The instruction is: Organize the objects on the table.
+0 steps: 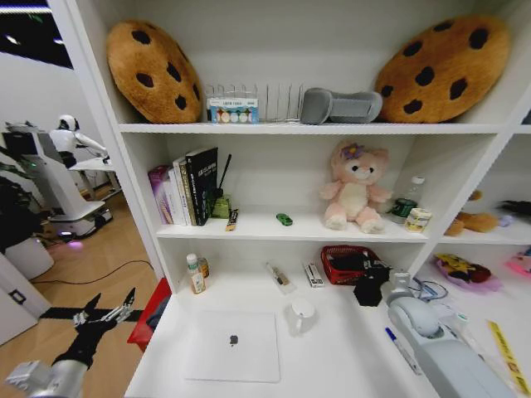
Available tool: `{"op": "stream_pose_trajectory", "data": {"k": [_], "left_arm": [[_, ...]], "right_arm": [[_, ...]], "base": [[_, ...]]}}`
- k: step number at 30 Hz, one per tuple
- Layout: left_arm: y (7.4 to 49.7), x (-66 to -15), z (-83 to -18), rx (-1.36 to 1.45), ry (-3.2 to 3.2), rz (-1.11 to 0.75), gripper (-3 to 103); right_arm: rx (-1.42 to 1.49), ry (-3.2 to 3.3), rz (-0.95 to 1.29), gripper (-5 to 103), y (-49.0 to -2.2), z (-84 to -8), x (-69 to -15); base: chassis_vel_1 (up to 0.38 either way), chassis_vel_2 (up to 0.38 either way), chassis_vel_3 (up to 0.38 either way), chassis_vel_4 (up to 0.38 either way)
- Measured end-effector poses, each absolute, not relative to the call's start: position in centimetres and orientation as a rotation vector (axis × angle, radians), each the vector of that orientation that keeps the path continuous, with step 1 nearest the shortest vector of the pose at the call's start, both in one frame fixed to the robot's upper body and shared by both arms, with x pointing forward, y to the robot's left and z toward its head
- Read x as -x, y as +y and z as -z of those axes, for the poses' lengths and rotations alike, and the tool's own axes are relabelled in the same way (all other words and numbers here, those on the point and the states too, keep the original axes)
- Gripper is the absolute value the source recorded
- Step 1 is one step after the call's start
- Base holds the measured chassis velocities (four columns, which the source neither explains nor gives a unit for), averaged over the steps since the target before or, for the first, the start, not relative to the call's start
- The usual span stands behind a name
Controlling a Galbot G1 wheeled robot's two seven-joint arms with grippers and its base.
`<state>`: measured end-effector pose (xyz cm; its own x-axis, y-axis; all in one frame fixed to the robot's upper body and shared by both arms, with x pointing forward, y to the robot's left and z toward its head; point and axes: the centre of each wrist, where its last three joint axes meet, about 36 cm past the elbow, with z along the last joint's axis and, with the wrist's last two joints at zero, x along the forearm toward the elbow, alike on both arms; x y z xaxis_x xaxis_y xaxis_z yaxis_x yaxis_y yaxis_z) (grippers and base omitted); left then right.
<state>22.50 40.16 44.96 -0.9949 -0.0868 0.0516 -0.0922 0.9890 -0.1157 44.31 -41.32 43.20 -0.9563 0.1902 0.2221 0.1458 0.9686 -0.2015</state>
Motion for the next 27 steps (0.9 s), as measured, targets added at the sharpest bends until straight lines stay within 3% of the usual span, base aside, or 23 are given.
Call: {"op": "stream_pose_trajectory", "data": {"k": [19, 22, 25, 27], "left_arm": [[40.2, -22.5, -45.0, -0.139, -3.087, -0.183, 100], [40.2, -22.5, -45.0, -0.139, -3.087, -0.183, 100], [40.2, -22.5, -45.0, -0.139, -3.087, -0.183, 100], [40.2, -22.5, -45.0, -0.139, -3.087, -0.183, 100]], "right_arm": [[0.246, -2.875, -0.291, 8, -41.4, -41.7, -45.1], [0.22, -2.862, -0.293, 22, -40.8, -41.0, -43.7], [0.222, -2.857, -0.294, 28, -40.9, -40.7, -43.3], [0.227, -2.848, -0.295, 38, -41.1, -40.4, -42.7]], "base": [[0.0, 0.0, 0.0, 0.0], [0.0, 0.0, 0.0, 0.0], [0.0, 0.0, 0.0, 0.0], [0.0, 0.0, 0.0, 0.0]]}}
